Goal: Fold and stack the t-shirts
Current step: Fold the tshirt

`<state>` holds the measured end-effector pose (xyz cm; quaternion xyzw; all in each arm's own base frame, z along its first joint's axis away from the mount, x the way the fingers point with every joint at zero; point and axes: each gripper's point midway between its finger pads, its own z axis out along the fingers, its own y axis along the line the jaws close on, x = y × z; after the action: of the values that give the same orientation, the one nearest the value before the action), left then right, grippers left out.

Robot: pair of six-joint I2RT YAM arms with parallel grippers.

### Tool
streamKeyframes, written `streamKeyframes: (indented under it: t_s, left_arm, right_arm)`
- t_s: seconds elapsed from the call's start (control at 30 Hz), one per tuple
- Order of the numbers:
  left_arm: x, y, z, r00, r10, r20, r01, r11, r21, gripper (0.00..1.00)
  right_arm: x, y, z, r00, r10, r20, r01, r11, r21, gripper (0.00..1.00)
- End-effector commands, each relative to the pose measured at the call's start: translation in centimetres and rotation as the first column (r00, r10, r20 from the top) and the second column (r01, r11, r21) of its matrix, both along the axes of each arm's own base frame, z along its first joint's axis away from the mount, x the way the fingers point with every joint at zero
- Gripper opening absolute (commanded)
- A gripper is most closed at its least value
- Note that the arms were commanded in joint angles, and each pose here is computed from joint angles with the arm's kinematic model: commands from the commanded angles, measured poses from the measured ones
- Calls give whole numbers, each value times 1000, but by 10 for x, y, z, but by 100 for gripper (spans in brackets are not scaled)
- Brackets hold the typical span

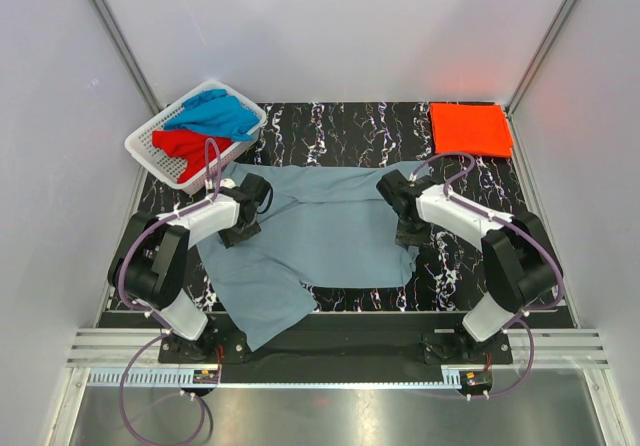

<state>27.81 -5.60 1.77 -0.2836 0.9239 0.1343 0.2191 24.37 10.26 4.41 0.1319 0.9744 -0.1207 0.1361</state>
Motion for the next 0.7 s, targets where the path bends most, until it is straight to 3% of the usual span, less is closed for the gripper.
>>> streamKeyframes:
  t_s: [0.0, 0.13, 0.33, 0.5, 0.67]
  left_arm:
    - [5, 4, 2, 1000, 13, 17, -13, 1000, 29, 53]
    - [1, 7, 1, 1000, 10, 12, -11, 999, 42, 53]
    - [2, 5, 1, 1000, 7, 14, -7, 999, 35, 53]
    - [2, 5, 1, 1000, 3, 13, -3, 999, 36, 53]
    - [1, 6, 3, 1000, 2, 16, -3, 999, 41, 53]
  right_arm:
    - [9, 4, 32, 998, -17, 68, 15, 999, 30, 44]
    - [11, 5, 48, 985, -135, 109, 118, 982, 144, 50]
    - [6, -7, 32, 931, -366, 19, 320, 838, 441, 36]
    - [-16, 1, 24, 852, -522, -39, 461, 714, 527, 34]
    - [-18, 10, 19, 796, -601, -73, 516, 611, 601, 25]
